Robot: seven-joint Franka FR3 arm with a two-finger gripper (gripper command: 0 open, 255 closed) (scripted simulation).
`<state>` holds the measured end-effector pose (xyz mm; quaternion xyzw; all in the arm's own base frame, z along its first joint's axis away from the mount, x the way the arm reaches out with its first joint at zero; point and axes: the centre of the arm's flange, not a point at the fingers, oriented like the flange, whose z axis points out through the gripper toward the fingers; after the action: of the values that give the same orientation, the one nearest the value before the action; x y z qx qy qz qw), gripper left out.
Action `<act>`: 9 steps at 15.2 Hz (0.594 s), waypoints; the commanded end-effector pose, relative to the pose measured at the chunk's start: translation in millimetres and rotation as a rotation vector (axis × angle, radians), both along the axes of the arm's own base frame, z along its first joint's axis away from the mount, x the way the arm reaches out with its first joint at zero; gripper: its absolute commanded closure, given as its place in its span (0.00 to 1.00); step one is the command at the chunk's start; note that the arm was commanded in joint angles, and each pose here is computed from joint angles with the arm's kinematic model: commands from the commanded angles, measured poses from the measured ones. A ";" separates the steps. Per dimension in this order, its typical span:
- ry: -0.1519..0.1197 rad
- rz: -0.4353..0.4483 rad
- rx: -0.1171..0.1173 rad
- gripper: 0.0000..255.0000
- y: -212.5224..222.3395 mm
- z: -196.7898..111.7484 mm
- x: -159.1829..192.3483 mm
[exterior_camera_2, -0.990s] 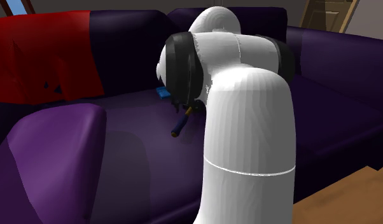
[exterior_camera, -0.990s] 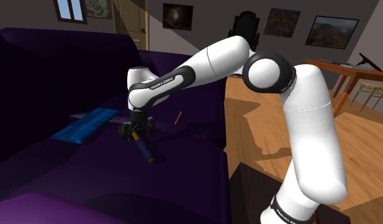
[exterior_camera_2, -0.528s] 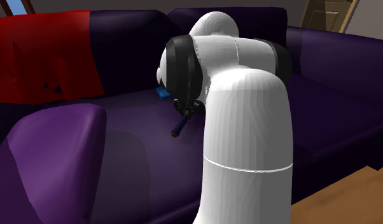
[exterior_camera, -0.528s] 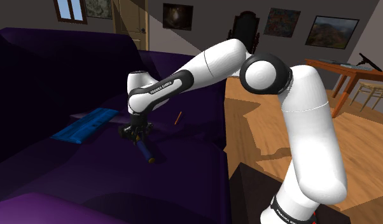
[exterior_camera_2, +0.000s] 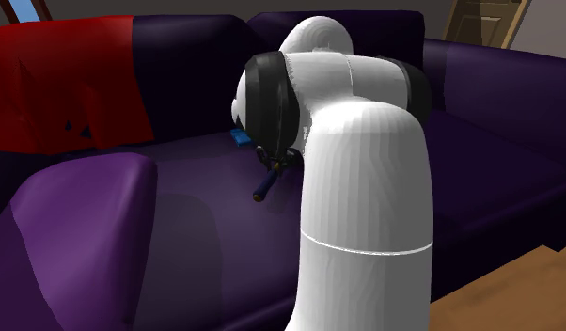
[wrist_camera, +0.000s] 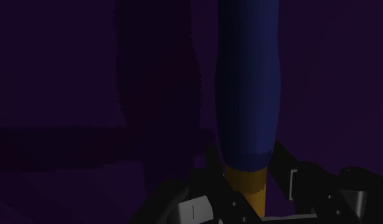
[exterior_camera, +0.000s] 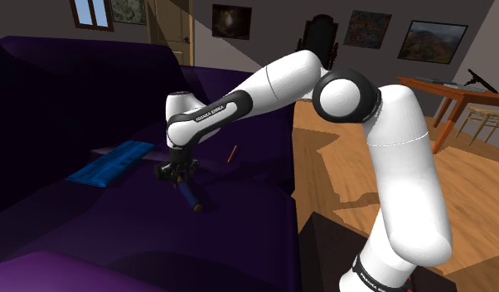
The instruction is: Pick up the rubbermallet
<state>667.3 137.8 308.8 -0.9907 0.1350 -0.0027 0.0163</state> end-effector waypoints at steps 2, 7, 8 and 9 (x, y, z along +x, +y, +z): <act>0.000 0.000 0.000 1.00 0.0 12.8 -0.2; 0.000 0.000 0.000 1.00 0.0 39.2 -0.2; 0.000 0.000 0.000 1.00 0.0 44.5 -0.1; 0.000 0.000 0.000 1.00 0.0 49.8 -0.1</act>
<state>665.6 136.6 353.0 -0.9907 0.1350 -0.0025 0.0163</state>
